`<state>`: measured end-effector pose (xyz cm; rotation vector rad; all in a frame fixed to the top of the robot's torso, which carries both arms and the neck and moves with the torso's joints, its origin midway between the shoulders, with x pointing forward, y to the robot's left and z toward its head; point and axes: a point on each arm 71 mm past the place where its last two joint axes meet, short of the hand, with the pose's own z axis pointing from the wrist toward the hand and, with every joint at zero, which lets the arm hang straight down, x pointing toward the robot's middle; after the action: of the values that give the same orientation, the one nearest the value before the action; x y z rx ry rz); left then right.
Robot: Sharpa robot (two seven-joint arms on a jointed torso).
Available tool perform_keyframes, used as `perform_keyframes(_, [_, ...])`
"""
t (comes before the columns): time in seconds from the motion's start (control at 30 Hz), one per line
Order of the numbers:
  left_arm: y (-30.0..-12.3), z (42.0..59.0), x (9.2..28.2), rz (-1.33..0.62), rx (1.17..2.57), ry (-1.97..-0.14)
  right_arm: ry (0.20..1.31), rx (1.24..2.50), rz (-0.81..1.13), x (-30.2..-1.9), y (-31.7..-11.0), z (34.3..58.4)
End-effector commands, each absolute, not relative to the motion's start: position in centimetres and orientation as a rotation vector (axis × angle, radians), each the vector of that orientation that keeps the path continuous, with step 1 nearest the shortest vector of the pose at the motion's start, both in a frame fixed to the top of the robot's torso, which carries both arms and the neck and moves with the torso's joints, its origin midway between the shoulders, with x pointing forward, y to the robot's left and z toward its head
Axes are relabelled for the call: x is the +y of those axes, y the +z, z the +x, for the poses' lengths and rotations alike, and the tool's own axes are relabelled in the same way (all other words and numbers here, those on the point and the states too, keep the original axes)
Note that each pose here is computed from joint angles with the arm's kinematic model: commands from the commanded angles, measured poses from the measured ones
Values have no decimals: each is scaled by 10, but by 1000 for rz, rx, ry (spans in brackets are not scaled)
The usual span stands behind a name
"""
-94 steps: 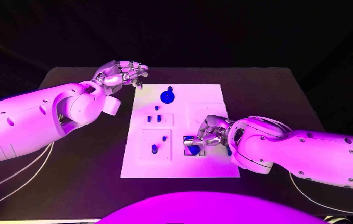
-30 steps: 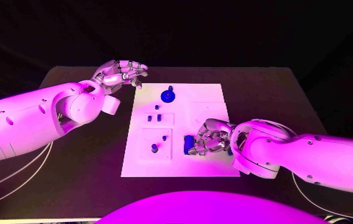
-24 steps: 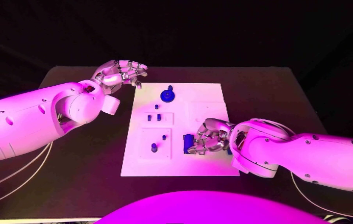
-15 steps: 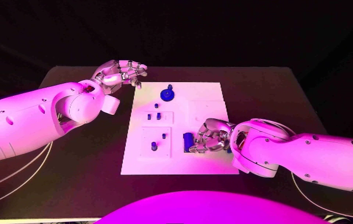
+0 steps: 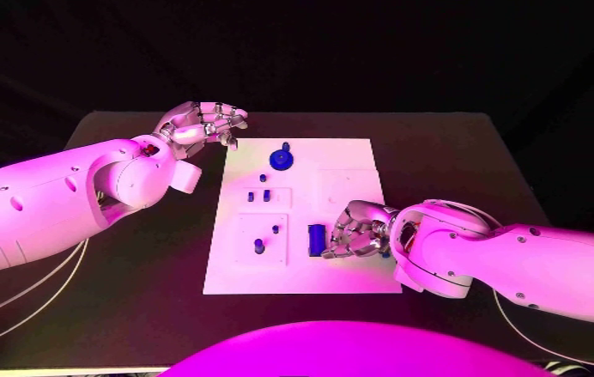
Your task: Assemble the parts on the task board
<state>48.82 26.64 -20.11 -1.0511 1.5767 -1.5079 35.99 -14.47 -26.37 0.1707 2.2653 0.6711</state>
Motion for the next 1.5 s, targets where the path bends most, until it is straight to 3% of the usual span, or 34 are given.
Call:
perform_keyframes(0.03, [-200, 488, 263, -1032, 1579, -1534, 687, 2277, 141, -145, -264, 358])
perform_keyframes(0.43, [-200, 488, 264, -1031, 1573, -1532, 678, 2188, 204, -171, -252, 362])
perform_keyframes(0.8, [-199, 487, 263, -1029, 1573, -1538, 515, 2085, 196, -217, -236, 377])
perform_keyframes(1.17, [-199, 486, 263, -1028, 1574, -1540, 370, 2126, 205, -251, -253, 370])
perform_keyframes(1.5, [-200, 486, 263, -1031, 1587, -1537, 340, 2150, 206, -253, -265, 366])
